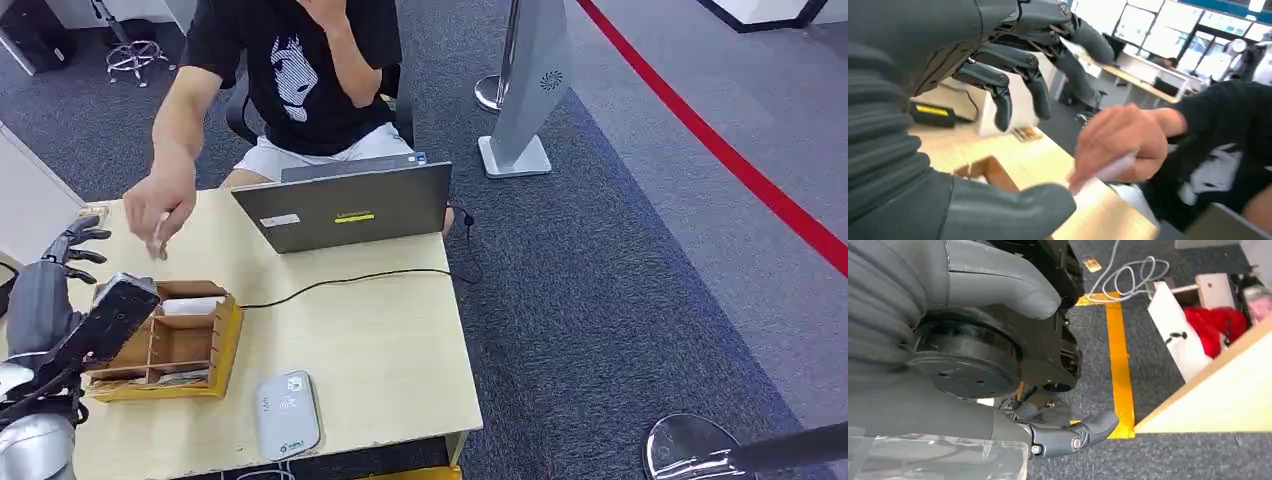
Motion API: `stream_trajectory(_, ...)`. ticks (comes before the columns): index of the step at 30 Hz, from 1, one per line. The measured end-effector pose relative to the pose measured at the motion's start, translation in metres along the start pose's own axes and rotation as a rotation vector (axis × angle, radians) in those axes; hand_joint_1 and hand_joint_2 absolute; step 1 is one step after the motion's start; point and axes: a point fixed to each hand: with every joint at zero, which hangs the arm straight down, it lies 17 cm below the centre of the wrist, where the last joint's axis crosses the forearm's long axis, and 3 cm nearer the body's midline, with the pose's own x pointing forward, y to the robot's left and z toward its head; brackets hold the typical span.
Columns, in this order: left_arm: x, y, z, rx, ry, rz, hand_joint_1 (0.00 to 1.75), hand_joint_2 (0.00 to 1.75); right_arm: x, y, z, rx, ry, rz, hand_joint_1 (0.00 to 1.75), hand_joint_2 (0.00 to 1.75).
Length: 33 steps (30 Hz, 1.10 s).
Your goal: Pass the card to the sensor for recognition and then transmit it.
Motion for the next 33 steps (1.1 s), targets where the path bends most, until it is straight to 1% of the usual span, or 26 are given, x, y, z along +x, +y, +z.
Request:
stream_trajectory(2, 0.013, 0.002, 0.004, 0.01, -0.036, 0.05, 0.0, 1.75, 0.001, -0.003, 0.001, 0.008, -0.004, 0.005, 0.0, 1.75)
stream_trajectory(5, 0.033, 0.005, 0.016, 0.02, -0.1, 0.062, 0.0, 1.75, 0.005, -0.014, 0.0, -0.034, -0.026, -0.013, 0.0, 1.75)
stream_trajectory(7, 0.041, 0.006, 0.022, 0.02, -0.122, 0.063, 0.0, 1.75, 0.005, -0.016, 0.0, -0.044, -0.029, -0.013, 0.0, 1.75)
stream_trajectory(9, 0.048, 0.007, 0.027, 0.021, -0.148, 0.053, 0.0, 1.75, 0.006, -0.018, 0.0, -0.051, -0.033, -0.02, 0.0, 1.75)
stream_trajectory(11, 0.055, 0.003, 0.037, 0.007, -0.197, -0.004, 0.0, 1.75, 0.008, -0.019, 0.0, -0.059, -0.045, -0.042, 0.0, 1.75)
stream_trajectory(13, 0.058, -0.009, 0.055, -0.039, -0.263, -0.1, 0.0, 1.75, 0.01, -0.02, 0.0, -0.065, -0.053, -0.06, 0.0, 1.75)
stream_trajectory(14, 0.057, -0.019, 0.066, -0.082, -0.301, -0.148, 0.0, 1.75, 0.01, -0.02, 0.0, -0.063, -0.056, -0.06, 0.0, 1.75)
stream_trajectory(17, 0.047, -0.038, 0.093, -0.176, -0.345, -0.227, 0.0, 1.75, 0.008, -0.017, 0.002, -0.024, -0.051, -0.037, 0.0, 1.75)
stream_trajectory(19, 0.037, -0.051, 0.105, -0.245, -0.345, -0.282, 0.0, 1.75, 0.007, -0.018, 0.003, -0.017, -0.05, -0.03, 0.0, 1.75)
stream_trajectory(20, 0.028, -0.059, 0.114, -0.3, -0.338, -0.317, 0.0, 1.75, 0.008, -0.021, 0.003, -0.017, -0.049, -0.021, 0.0, 1.75)
stream_trajectory(22, 0.003, -0.073, 0.133, -0.412, -0.302, -0.388, 0.0, 1.75, 0.008, -0.026, 0.004, -0.019, -0.047, -0.007, 0.0, 1.75)
stream_trajectory(24, -0.016, -0.079, 0.145, -0.48, -0.269, -0.437, 0.0, 1.75, 0.007, -0.03, 0.005, -0.024, -0.044, -0.002, 0.0, 1.75)
stream_trajectory(25, -0.033, -0.081, 0.156, -0.532, -0.246, -0.475, 0.0, 1.75, 0.007, -0.035, 0.005, -0.034, -0.043, -0.004, 0.0, 1.75)
stream_trajectory(29, -0.065, -0.082, 0.175, -0.627, -0.199, -0.575, 0.0, 1.75, 0.009, -0.043, 0.004, -0.044, -0.042, -0.002, 0.0, 1.75)
stream_trajectory(33, -0.088, -0.078, 0.178, -0.637, -0.157, -0.687, 0.0, 1.75, 0.009, -0.047, 0.005, -0.052, -0.042, -0.004, 0.0, 1.75)
